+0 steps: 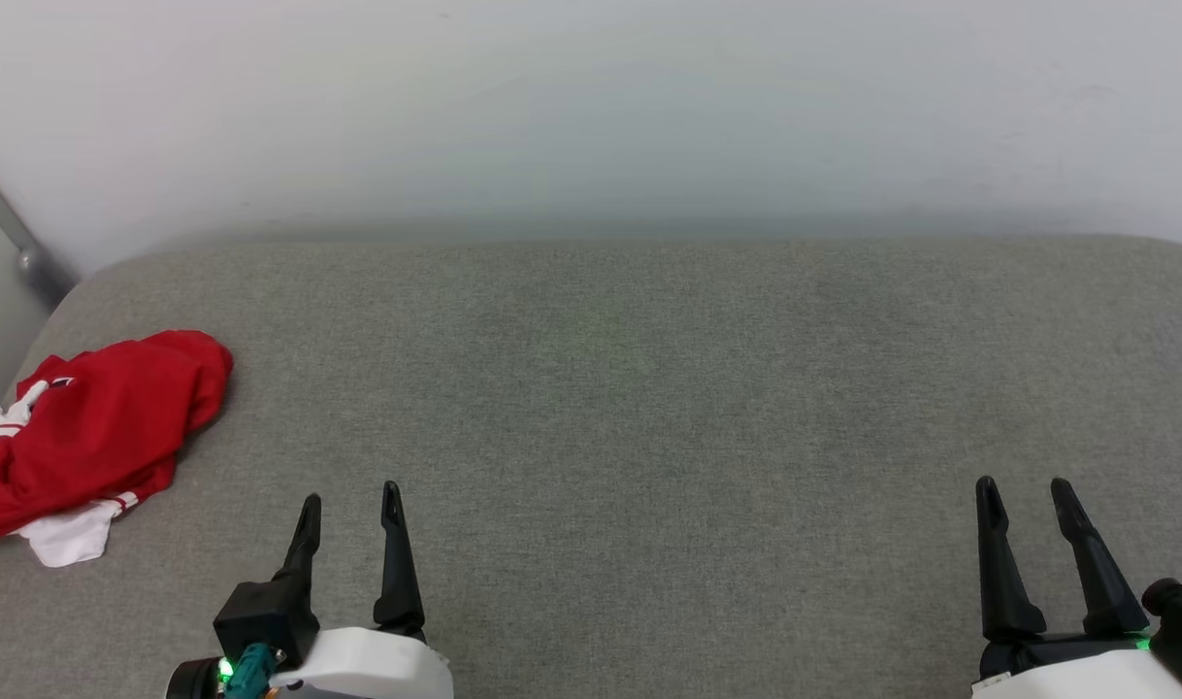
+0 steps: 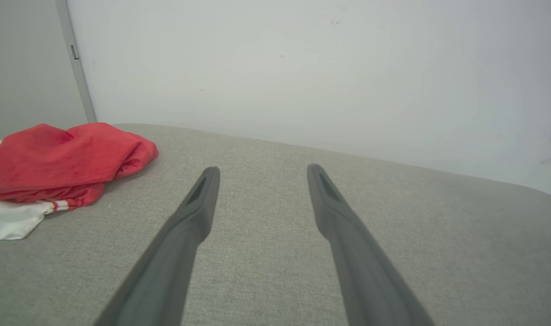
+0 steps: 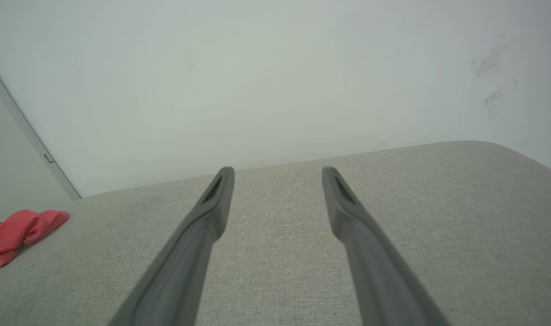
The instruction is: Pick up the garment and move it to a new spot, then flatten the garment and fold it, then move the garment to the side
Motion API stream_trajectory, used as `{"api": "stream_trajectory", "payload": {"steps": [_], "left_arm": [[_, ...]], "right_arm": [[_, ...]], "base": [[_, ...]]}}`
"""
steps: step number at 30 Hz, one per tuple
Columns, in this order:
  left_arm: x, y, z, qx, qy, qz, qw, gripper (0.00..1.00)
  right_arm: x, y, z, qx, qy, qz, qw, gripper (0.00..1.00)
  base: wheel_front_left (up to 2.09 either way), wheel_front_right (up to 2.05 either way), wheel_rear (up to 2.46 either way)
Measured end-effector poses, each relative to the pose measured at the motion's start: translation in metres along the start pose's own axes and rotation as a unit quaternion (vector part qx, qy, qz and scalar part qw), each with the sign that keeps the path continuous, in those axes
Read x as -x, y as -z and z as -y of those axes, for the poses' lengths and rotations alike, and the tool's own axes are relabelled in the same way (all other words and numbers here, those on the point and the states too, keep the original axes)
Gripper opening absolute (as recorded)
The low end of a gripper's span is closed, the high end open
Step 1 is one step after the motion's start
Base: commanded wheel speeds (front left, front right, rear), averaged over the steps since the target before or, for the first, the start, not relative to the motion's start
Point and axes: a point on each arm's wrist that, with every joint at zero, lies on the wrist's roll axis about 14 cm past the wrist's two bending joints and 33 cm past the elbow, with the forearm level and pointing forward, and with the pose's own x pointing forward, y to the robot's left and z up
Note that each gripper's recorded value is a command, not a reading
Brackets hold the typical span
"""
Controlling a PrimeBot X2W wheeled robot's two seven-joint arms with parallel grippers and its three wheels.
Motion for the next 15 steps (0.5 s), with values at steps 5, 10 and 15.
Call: {"api": "stream_trajectory", "payload": {"steps": [5,10,15], "left_arm": [[0.0032,0.0008,0.0006,-0.013,0.003,0.004,1.0,1.0],[0.0051,-0.0014,0.0029,-0.036,0.009,0.015,0.999,1.0],[0.0076,-0.0004,0.0041,-0.051,0.014,0.018,0.998,1.0]], "right_arm": [[0.0004,-0.0026,-0.0017,0.015,-0.004,0.006,1.0,1.0],[0.0031,-0.0014,-0.0027,0.034,-0.008,0.005,0.999,1.0],[0.0035,-0.0028,-0.0038,0.047,-0.011,0.009,0.999,1.0]], "base": [[0.0,0.0,0.0],[0.0,0.0,0.0],[0.0,0.0,0.0]]}}
